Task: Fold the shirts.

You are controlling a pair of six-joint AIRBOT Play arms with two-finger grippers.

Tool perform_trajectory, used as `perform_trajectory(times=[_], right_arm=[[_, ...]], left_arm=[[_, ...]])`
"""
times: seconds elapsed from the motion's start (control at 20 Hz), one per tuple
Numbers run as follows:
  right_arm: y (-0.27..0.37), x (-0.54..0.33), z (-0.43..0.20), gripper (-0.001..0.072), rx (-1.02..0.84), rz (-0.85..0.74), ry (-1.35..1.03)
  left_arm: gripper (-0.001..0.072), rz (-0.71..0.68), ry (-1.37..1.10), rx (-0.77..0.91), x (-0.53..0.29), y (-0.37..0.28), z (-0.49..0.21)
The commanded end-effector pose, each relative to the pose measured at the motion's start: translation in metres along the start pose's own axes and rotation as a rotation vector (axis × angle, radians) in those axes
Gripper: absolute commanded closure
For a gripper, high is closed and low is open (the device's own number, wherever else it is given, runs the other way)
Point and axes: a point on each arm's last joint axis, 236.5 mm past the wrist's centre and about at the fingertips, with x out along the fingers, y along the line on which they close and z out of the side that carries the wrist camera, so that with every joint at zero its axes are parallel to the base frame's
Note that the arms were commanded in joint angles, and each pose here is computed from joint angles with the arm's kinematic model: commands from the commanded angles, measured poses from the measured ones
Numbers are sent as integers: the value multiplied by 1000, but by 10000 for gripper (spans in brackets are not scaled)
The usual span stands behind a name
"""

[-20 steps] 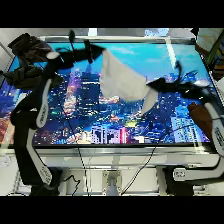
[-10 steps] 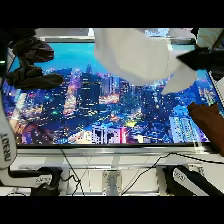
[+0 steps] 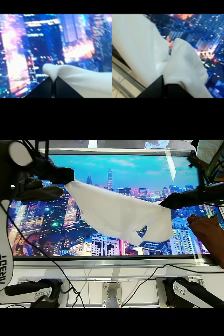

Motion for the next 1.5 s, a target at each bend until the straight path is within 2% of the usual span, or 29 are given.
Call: perform_trajectory(times=[0.0, 0.05, 0.1, 0.15, 0.2, 0.4, 0.5, 0.55, 0.7, 0.8, 0.95, 1.15, 1.3, 1.45], right_arm=[[-51, 43, -1, 562, 72, -80, 53], [-54, 54, -3, 354, 94, -53, 77], [-58, 64, -5, 275, 112, -38, 97], [-63, 71, -7, 275, 123, -36, 113], [-71, 75, -9, 275, 126, -54, 123], [-135, 61, -21, 276, 106, -327, 164], [-168, 42, -49, 276, 89, -477, 280], [-176, 39, -61, 276, 107, -495, 316], [-172, 59, -102, 275, 262, -327, 339], [-161, 76, -132, 275, 366, -173, 338], [-155, 90, -168, 275, 473, -55, 335], [-159, 95, -167, 275, 512, -31, 272], [-158, 96, -166, 275, 512, -27, 268], [-158, 95, -165, 275, 508, -28, 265]], left_arm=[[696, 139, -60, -37, 44, 33, 15], [666, 136, -28, -39, 64, 33, 10], [454, 135, 4, -38, 83, 32, 3], [181, 131, 34, -37, 100, 32, -3], [123, 128, 63, -39, 115, 32, -10], [124, 129, 140, -46, 130, 32, -29], [126, 152, 305, -6, 123, 37, -67], [126, 160, 412, 17, 118, 40, -93], [126, 160, 627, 43, 123, 45, -160], [125, 80, 715, 3, 135, 27, -198], [125, 9, 797, -45, 146, 12, -241], [124, 32, 840, -34, 147, 19, -260], [126, 66, 773, -21, 158, 32, -248], [126, 7, 733, -141, 163, 38, -238]])
